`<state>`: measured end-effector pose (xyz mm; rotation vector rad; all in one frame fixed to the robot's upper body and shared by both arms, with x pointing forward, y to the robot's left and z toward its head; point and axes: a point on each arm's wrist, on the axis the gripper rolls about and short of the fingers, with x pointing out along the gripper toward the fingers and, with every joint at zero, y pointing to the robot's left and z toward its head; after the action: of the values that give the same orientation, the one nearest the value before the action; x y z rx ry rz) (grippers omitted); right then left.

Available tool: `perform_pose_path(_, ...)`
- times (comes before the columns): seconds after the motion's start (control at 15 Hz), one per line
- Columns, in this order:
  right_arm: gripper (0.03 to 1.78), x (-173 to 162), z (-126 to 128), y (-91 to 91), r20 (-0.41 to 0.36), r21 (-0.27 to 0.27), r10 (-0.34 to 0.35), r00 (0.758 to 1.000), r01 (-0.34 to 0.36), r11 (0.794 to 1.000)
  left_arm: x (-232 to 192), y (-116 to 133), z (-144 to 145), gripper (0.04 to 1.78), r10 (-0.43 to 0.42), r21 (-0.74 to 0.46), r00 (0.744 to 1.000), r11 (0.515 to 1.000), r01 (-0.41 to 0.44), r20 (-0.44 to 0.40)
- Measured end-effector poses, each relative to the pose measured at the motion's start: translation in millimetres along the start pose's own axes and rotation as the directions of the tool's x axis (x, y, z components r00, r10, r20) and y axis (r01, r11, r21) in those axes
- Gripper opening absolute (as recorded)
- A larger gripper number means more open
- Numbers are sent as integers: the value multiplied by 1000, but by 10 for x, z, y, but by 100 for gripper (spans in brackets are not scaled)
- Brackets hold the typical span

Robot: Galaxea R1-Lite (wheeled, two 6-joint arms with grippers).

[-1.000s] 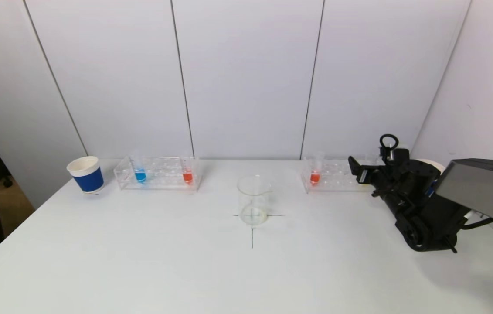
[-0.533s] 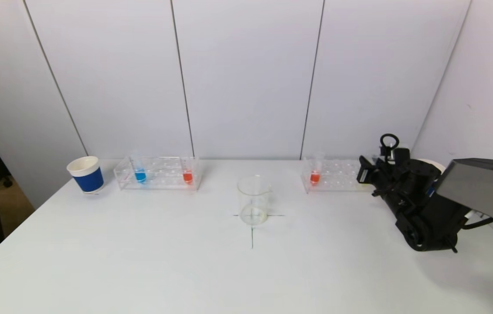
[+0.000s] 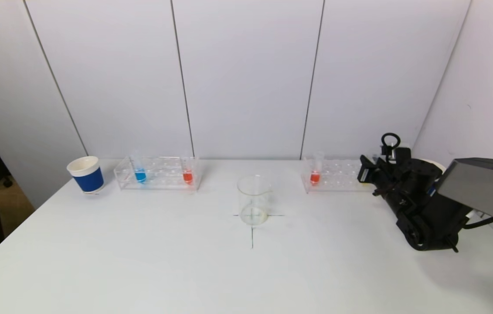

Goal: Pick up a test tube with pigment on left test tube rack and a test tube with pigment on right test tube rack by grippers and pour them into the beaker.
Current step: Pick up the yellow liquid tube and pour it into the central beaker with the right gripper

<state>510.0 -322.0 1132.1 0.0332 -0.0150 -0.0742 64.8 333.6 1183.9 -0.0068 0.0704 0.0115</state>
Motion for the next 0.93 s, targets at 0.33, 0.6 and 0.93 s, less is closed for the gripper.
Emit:
perform_pose_path(0.33, 49, -3, 37, -10, 8, 1, -1, 1000, 1, 1000, 0, 0, 0, 176, 0, 0, 1000, 1000, 0, 0)
perform_pose_path(0.6, 49, -34, 161, -11, 31, 3, -1, 1000, 1, 1000, 0, 0, 0, 176, -1, 0, 1000, 1000, 1, 0)
perform_pose_path(0.93, 49, -109, 315, -14, 51, 6, 3, 999, -4, 1000, 0, 0, 0, 176, 0, 0, 1000, 1000, 0, 0)
